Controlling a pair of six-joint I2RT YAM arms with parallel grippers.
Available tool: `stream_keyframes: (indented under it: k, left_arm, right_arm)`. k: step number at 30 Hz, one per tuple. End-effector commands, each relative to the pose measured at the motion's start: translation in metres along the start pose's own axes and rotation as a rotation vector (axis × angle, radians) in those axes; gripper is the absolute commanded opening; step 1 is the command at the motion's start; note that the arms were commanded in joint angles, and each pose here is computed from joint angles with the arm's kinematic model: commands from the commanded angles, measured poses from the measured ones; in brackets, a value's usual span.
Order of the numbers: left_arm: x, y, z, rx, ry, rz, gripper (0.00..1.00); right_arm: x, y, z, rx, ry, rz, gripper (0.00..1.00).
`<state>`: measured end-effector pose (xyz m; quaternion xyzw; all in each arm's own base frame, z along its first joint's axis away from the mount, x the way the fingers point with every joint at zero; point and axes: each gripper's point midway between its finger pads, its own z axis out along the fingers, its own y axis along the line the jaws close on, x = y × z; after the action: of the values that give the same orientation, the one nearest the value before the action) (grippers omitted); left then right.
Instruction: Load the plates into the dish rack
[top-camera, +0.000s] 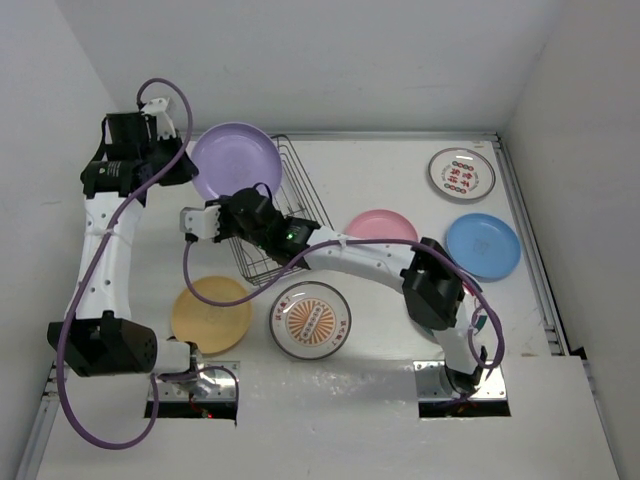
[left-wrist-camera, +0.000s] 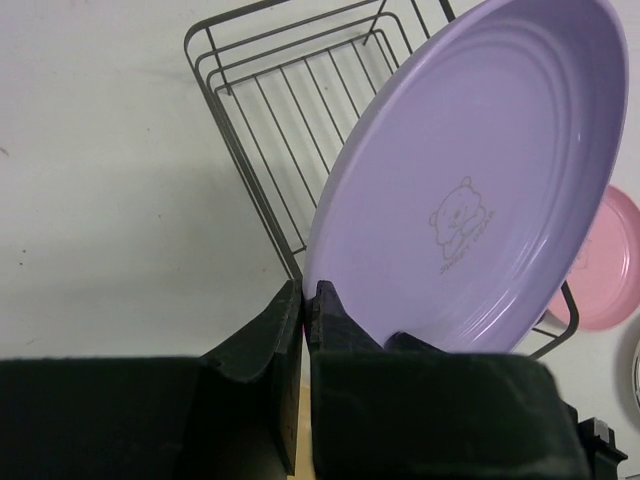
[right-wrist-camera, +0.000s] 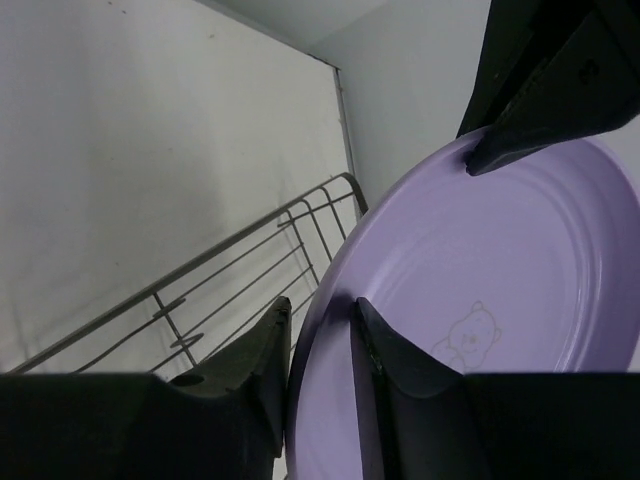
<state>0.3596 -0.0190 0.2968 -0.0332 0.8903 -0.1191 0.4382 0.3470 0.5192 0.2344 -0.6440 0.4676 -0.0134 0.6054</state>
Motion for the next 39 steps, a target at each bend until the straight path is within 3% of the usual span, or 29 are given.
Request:
stream_keyframes:
  k: [1,4,7,11,12,13,15,16,17,18,20,25,27,31,34,39]
  left_arm:
    - [-0.002,-0.020,-0.014,0.088,-0.018,0.021,0.00]
    - [-0.002,-0.021,-0.016,0.092,-0.016,0.017,0.00]
    - [0.000,-0.022,-0.016,0.095,-0.008,0.018,0.00]
    - [0.000,-0.025,-0.017,0.115,-0.012,0.031,0.01]
    - [-0.001,-0.026,-0.017,0.123,-0.014,0.035,0.11]
    - [-0.004,-0.027,-0.018,0.127,-0.024,0.042,0.36]
    - [-0.007,-0.028,-0.020,0.130,-0.035,0.047,0.60]
    - [-0.009,-0.028,-0.021,0.130,-0.039,0.050,0.86]
    - [-0.013,-0.030,-0.024,0.132,-0.054,0.053,0.96]
    - [-0.016,-0.028,-0.026,0.119,-0.064,0.051,1.00]
    - [-0.024,-0.026,-0.031,0.094,-0.098,0.057,1.00]
    - [-0.043,-0.017,-0.045,0.023,-0.166,0.051,1.00]
    - [-0.046,0.002,-0.046,-0.083,-0.181,0.036,1.00]
    - [-0.032,0.040,-0.042,-0.232,-0.145,-0.002,1.00]
    - [-0.019,0.040,-0.035,-0.205,-0.111,-0.011,1.00]
    - [-0.006,0.046,-0.030,-0.215,-0.075,-0.001,1.00]
  right_arm:
    - [0.011,-0.029,-0.002,0.142,0.109,0.003,0.27]
    - [0.017,-0.027,-0.002,0.152,0.135,-0.006,0.24]
    - [0.015,-0.030,-0.003,0.167,0.130,0.031,0.00]
    - [0.001,-0.027,-0.009,0.118,0.071,0.119,0.00]
    - [-0.002,-0.026,-0.011,0.101,0.059,0.140,0.00]
    - [-0.004,-0.023,-0.014,0.084,0.045,0.186,0.00]
    - [-0.014,-0.023,-0.024,0.057,-0.008,0.235,0.00]
    - [-0.019,-0.023,-0.029,0.050,-0.027,0.280,0.00]
    - [-0.021,-0.026,-0.033,0.052,-0.043,0.304,0.00]
    - [-0.025,-0.033,-0.044,0.054,-0.068,0.329,0.00]
    - [-0.028,-0.063,-0.064,0.102,-0.129,0.449,0.00]
    - [-0.017,-0.085,-0.093,0.055,-0.267,0.782,0.00]
    - [0.000,-0.092,-0.107,0.045,-0.285,0.950,0.00]
    - [0.011,-0.096,-0.125,-0.001,-0.351,1.096,0.00]
    - [0.005,-0.089,-0.133,-0.104,-0.429,1.193,0.00]
    - [0.029,-0.075,-0.130,-0.170,-0.395,1.359,0.00]
